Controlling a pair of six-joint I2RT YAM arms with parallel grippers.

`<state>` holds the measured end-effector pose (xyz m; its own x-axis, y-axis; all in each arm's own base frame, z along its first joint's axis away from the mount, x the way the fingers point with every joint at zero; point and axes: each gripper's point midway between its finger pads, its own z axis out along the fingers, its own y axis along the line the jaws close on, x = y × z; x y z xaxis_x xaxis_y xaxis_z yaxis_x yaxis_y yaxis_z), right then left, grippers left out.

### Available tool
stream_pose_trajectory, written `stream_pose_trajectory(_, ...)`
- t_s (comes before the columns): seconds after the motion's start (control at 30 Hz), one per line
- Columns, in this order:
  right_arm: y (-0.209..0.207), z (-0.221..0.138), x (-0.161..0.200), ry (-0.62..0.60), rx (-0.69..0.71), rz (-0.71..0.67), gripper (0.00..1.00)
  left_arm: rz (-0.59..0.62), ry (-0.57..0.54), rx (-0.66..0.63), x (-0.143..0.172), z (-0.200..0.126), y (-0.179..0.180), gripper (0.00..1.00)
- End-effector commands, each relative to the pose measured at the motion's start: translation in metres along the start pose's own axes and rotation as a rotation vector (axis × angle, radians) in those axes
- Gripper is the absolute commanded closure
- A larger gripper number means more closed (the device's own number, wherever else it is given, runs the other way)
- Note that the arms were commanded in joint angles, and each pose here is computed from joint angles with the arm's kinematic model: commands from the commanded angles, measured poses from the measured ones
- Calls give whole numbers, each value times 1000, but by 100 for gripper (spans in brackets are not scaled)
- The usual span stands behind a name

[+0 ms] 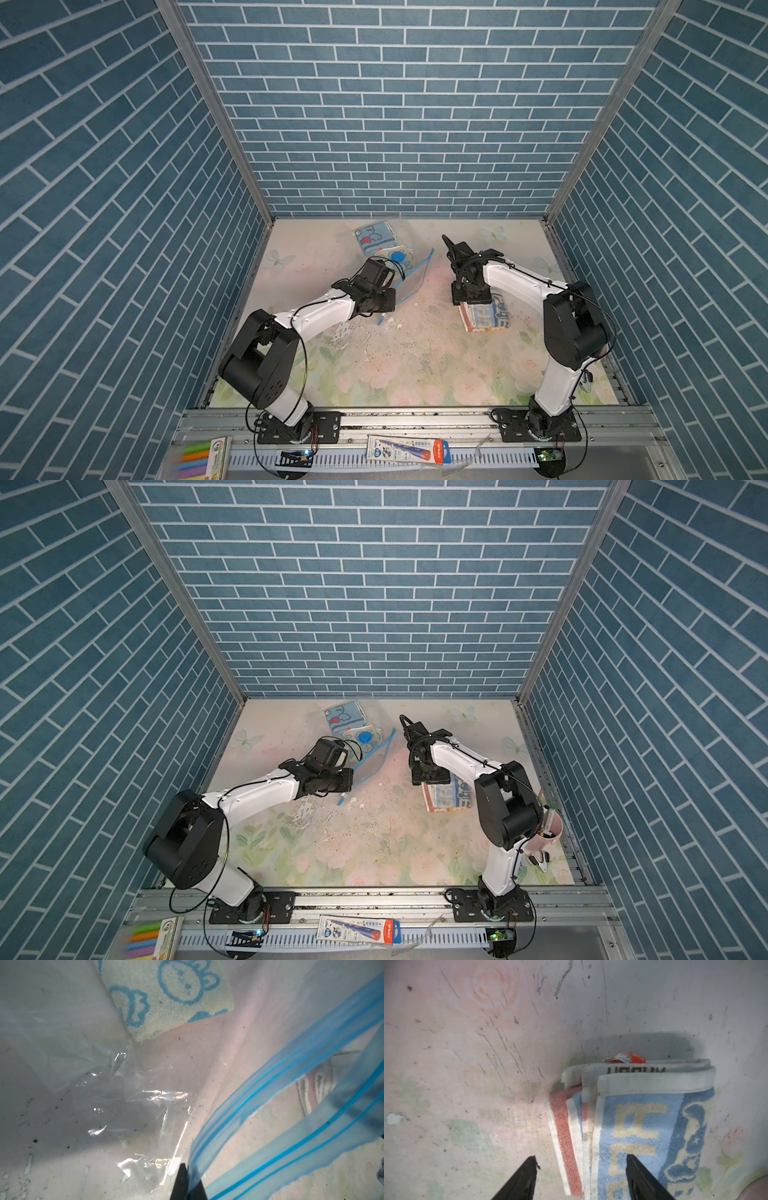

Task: Place the folded towel into the vacuum bag
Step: Adjust the towel at the center of the board, then pick up the towel from the center of the board.

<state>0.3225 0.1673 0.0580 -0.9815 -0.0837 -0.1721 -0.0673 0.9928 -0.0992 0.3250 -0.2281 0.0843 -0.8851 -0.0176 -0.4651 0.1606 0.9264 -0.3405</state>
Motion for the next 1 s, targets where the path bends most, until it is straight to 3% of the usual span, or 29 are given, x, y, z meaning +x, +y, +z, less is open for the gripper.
stream_pose_trajectory(0.0, -5, 15, 7, 40, 38, -22, 30, -11, -22, -19, -3, -3, 6, 100)
stream_pose_trajectory(0.67, -4, 47, 49, 154, 6, -28, 34, -23, -4, -15, -2, 6, 8, 100)
stream_pose_trajectory(0.8, -2, 53, 52, 162, -1, -23, 41, -23, -5, -21, -1, 6, 9, 100)
stream_pose_trajectory(0.97, 1, 55, 53, 161, -20, 1, 57, -23, -6, -21, -1, 6, 9, 100)
